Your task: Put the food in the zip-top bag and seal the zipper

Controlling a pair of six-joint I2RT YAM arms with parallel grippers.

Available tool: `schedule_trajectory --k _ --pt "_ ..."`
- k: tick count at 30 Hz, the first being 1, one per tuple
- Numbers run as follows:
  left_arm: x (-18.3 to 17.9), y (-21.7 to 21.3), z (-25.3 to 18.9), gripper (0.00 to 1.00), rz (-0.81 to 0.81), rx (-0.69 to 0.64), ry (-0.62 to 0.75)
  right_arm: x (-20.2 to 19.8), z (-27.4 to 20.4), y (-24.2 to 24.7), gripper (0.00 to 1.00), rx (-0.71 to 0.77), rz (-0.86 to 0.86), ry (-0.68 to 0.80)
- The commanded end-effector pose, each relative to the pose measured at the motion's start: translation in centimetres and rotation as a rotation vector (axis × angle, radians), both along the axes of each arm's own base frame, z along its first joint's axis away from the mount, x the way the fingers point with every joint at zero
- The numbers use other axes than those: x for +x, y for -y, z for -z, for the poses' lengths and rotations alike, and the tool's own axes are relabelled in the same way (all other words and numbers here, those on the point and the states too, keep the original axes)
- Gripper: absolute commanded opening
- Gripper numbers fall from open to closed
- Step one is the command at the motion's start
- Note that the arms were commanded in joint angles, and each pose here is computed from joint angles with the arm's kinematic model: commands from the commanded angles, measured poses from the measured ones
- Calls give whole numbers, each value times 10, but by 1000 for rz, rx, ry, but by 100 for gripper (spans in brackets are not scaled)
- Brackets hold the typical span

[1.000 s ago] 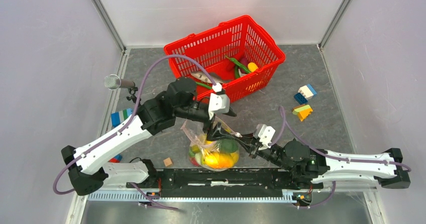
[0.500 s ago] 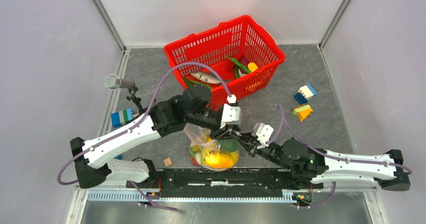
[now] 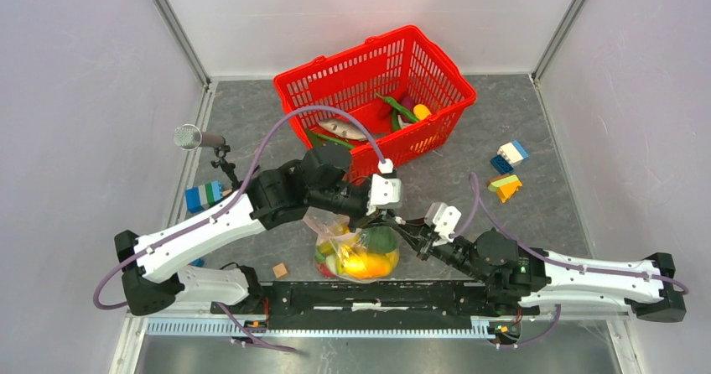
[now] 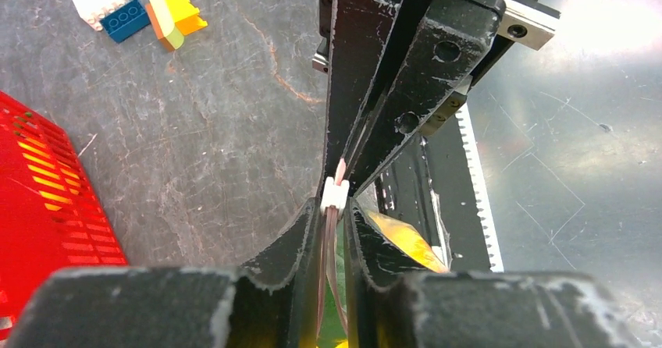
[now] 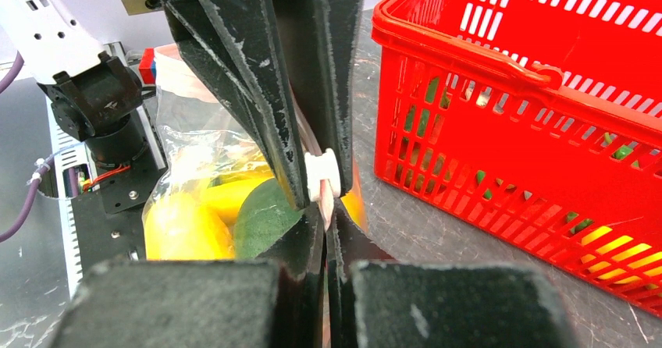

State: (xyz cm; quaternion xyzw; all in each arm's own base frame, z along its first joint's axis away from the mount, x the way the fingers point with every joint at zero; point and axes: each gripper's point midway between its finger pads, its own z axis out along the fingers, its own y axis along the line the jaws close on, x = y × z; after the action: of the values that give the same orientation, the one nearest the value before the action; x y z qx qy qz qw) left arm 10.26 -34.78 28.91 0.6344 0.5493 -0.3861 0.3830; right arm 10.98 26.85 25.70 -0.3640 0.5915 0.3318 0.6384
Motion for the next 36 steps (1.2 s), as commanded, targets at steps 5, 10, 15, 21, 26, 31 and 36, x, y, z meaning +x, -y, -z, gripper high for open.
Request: schedule_trajectory --k 5,10,15,21,26,31,36 --pt "10 -9 -21 4 -53 -53 100 2 -15 3 0 63 15 -9" --pt "1 -6 -32 40 -10 -126 99 1 -16 2 0 67 6 -7" --pt "-4 -1 -33 40 19 -133 73 1 -17 1 0 65 0 -4" --pt "-7 3 -26 37 50 -115 47 0 -15 1 0 64 -2 -7" --pt "-8 5 -25 17 60 -113 43 0 -14 2 0 67 -1 -8" --pt "-6 0 -27 7 34 -121 59 4 -12 8 0 78 28 -17" --pt "1 -16 -16 2 -34 -73 92 8 -14 19 0 106 64 -16"
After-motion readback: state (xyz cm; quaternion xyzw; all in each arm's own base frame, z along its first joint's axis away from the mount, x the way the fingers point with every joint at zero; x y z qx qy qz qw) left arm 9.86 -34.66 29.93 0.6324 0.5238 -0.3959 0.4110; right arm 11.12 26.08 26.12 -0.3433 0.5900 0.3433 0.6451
